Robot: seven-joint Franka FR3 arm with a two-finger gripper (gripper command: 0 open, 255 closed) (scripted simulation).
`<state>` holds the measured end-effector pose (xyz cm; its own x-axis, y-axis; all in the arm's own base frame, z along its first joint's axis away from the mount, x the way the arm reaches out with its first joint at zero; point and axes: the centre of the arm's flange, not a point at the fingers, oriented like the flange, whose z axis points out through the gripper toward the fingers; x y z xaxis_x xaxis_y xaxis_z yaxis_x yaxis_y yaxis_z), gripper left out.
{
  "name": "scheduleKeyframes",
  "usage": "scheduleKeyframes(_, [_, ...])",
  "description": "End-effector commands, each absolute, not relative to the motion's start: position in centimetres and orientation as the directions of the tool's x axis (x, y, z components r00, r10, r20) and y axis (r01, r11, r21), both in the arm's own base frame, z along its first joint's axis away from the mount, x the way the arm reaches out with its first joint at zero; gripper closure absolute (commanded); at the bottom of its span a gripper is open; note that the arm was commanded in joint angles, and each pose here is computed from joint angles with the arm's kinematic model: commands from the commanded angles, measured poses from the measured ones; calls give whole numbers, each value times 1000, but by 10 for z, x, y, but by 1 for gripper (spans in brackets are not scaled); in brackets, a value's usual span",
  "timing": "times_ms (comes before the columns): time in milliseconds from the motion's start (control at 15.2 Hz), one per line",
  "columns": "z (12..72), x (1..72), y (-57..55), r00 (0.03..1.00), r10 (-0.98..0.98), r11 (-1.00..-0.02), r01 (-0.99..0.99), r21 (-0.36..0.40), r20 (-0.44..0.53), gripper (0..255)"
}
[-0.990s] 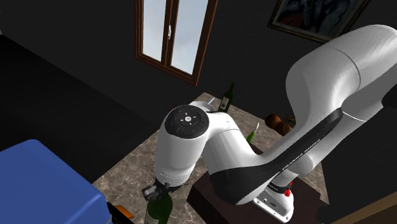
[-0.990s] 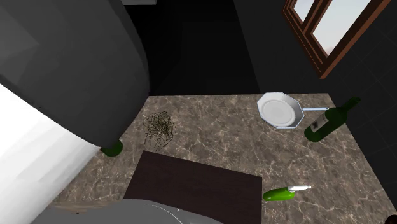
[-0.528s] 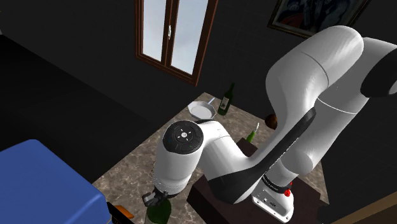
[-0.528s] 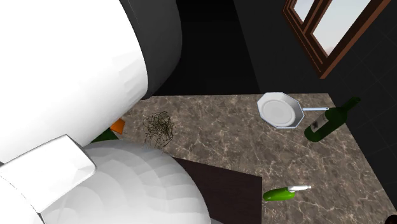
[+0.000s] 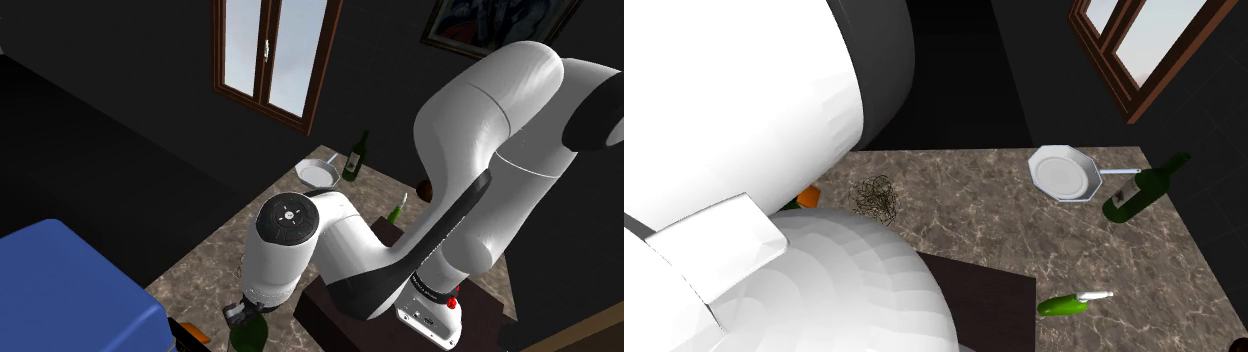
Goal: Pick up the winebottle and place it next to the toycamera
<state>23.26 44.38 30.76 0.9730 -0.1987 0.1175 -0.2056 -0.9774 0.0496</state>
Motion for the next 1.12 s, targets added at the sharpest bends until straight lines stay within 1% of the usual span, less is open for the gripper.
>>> scheduleKeyframes(0, [308, 233, 444, 973, -199, -977, -206, 49, 118, 0])
scheduleKeyframes(264, [308, 233, 444, 973, -199, -977, -206, 49, 118, 0])
scheduleKeyframes(528, [357, 227, 447, 973, -199, -977, -206, 49, 118, 0])
scheduleKeyframes(1056, [357, 227, 447, 973, -199, -977, -206, 49, 118, 0])
